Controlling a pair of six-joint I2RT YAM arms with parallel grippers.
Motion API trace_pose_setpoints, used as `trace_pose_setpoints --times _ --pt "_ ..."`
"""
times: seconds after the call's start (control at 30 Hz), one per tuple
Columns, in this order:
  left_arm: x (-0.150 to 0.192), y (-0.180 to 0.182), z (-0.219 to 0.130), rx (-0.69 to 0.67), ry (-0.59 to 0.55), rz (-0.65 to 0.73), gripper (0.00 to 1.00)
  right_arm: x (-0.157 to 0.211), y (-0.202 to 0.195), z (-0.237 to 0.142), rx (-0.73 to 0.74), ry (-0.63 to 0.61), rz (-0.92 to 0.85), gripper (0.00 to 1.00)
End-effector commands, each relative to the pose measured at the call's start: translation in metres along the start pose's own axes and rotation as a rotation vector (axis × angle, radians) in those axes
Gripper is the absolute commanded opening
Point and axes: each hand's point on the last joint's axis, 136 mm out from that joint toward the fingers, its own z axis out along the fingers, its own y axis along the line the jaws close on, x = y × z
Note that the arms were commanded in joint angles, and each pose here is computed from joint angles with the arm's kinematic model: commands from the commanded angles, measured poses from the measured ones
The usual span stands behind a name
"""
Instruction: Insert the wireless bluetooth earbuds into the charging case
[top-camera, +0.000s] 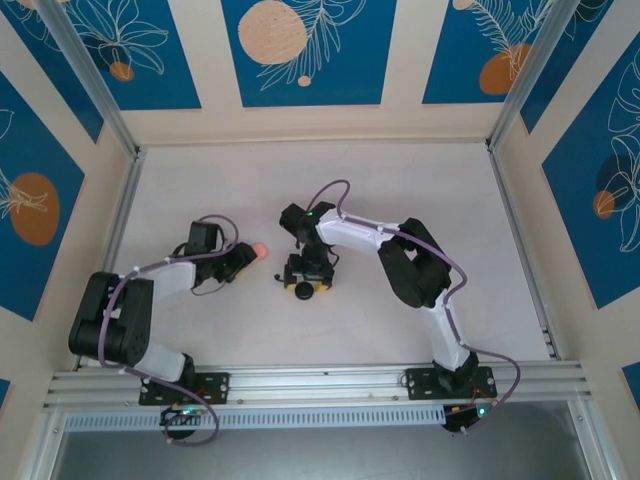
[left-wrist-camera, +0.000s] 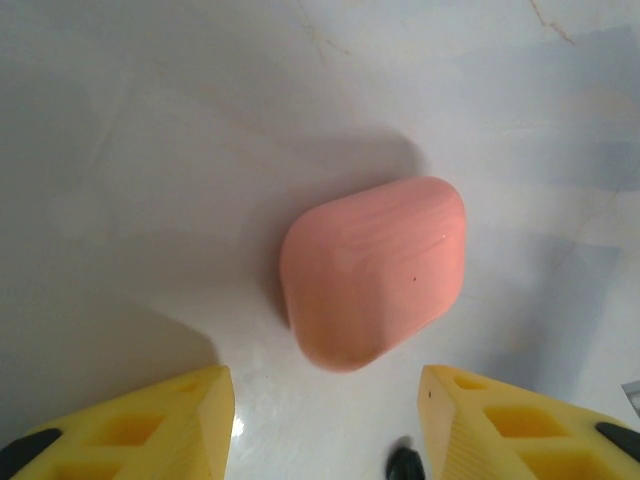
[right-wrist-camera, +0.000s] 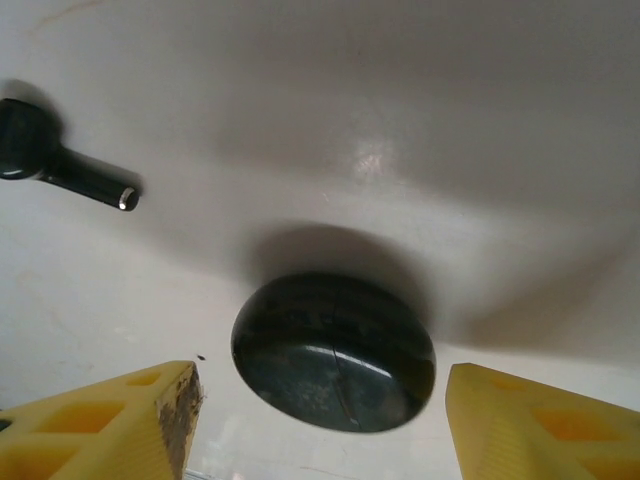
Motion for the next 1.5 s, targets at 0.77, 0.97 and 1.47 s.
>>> trace_pose_setpoints --times 0.77,0.97,1.47 --pt "-0.016 0.002 -0.046 -0.135 -0.078 0.129 0.51 0.002 -0.027 0.023 0.255 0.018 -0.114 0.55" --pt "-0.013 -0.016 -0.045 -0.046 -0.052 0.172 0.51 -0.009 -0.014 -0.002 0.177 -0.151 -0.237 0.45" --pt "0.029 -0.107 -0.060 0.465 0.197 0.330 0.49 -0.018 0.016 -0.107 0.063 -0.711 -0.954 0.38"
